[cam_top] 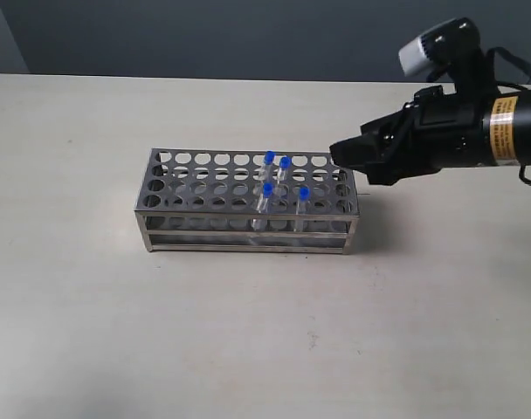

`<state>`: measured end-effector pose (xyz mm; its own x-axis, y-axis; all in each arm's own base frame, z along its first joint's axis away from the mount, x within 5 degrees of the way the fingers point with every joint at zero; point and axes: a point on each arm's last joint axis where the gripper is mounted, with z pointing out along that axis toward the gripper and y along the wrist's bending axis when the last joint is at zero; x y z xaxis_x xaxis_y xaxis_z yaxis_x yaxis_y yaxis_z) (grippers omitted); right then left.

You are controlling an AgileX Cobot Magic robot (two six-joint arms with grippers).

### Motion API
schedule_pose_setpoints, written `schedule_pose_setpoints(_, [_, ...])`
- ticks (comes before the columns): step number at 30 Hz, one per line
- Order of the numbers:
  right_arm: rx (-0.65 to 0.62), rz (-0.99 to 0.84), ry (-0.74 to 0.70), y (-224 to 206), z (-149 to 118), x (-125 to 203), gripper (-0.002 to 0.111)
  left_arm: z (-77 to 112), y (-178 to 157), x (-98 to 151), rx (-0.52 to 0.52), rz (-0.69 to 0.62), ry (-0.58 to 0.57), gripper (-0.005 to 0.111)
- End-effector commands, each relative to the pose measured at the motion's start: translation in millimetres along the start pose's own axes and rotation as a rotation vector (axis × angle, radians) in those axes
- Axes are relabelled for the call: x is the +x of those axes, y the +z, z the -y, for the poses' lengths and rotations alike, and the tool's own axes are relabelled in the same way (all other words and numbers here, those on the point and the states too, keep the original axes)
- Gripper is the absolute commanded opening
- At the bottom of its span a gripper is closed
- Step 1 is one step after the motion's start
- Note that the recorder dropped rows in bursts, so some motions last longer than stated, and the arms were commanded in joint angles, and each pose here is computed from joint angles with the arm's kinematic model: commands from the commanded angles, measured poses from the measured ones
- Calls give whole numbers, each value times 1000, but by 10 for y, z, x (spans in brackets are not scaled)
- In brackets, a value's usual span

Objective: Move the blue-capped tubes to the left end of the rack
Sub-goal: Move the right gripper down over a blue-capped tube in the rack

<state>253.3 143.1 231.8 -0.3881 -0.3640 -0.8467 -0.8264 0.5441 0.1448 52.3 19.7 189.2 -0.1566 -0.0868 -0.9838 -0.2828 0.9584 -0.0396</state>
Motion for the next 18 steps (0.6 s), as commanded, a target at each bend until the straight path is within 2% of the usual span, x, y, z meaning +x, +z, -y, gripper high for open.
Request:
schedule_pose_setpoints(1, [-16, -30, -68, 142, -40, 60, 58, 0, -4, -4, 2, 2, -3, 1])
schedule_pose_setpoints(11, [90, 39, -144, 252, -74, -24, 58, 0, -4, -4, 2, 2, -3, 1])
schedule_pose_setpoints(18, [83, 56, -156, 470, -78, -102, 58, 0, -4, -4, 2, 2, -3, 1])
